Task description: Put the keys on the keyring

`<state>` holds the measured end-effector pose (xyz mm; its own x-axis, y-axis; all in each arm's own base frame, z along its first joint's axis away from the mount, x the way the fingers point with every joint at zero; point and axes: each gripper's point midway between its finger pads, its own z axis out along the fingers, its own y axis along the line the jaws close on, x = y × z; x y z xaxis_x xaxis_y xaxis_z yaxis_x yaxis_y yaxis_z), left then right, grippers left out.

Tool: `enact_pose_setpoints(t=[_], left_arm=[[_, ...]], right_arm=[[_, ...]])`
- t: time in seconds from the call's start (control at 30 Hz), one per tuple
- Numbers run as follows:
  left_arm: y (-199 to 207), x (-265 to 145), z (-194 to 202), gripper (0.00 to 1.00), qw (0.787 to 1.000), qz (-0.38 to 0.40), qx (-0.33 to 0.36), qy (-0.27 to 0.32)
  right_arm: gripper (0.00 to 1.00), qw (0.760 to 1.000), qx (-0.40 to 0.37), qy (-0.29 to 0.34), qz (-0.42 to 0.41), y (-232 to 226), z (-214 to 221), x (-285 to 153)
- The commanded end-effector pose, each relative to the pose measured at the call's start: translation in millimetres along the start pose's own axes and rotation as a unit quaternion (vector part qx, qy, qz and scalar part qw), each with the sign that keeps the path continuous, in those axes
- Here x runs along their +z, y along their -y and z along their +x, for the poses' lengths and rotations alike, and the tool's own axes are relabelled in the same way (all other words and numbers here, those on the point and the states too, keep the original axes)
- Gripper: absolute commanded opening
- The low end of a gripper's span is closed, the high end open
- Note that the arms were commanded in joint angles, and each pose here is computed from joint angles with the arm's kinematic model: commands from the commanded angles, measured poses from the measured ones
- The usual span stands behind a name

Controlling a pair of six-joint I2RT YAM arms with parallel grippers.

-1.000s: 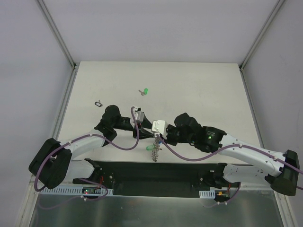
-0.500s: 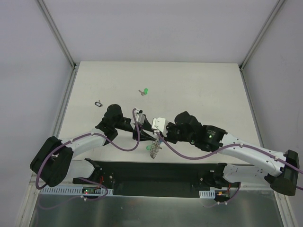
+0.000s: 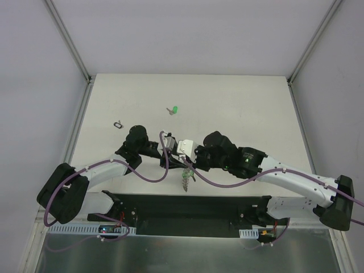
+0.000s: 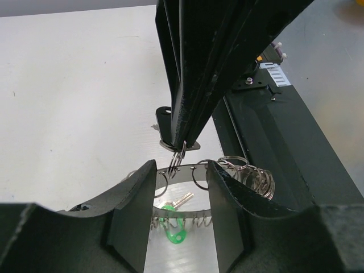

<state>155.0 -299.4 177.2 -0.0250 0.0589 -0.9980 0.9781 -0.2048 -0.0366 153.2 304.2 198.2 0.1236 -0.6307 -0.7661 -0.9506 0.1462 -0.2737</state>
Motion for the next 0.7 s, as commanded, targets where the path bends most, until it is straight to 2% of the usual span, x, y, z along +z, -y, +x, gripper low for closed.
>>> enact_pose_setpoints(t=[0.0, 0.13, 0.33, 0.43, 0.53, 0.57, 0.67], left_arm=[[-5.1, 3.6, -18.5, 0.40, 0.998, 0.009, 0.051, 0.016], [-3.3, 4.0, -21.5, 0.36, 0.998, 0.018, 0.055, 0.019], [-2.3, 4.3, -20.0, 0.19, 0.998, 0.022, 0.053, 0.018], [-0.8, 4.6, -20.4, 0.16, 0.998, 0.028, 0.050, 0.019], [-0.3, 4.5, -20.5, 0.07, 0.998, 0.028, 0.048, 0.020], [-0.1, 4.3, -19.9, 0.00, 0.998, 0.027, 0.047, 0.020], [-5.5, 3.0, -21.8, 0.00, 0.999, 0.000, 0.047, 0.023]], right_arm=[[0.01, 0.999, -0.009, 0.041, 0.015, 9.8, -32.5, -8.7], [0.01, 0.999, -0.008, 0.039, 0.013, 9.5, -31.7, -8.4], [0.01, 0.999, -0.009, 0.035, 0.014, 9.6, -31.2, -9.7], [0.01, 0.999, -0.009, 0.031, 0.010, 8.2, -30.5, -8.5], [0.01, 1.000, -0.010, 0.026, 0.006, 7.1, -28.8, -7.7], [0.01, 1.000, -0.010, 0.024, 0.005, 6.4, -28.0, -7.5], [0.01, 1.000, -0.010, 0.022, 0.008, 7.1, -27.0, -8.9]])
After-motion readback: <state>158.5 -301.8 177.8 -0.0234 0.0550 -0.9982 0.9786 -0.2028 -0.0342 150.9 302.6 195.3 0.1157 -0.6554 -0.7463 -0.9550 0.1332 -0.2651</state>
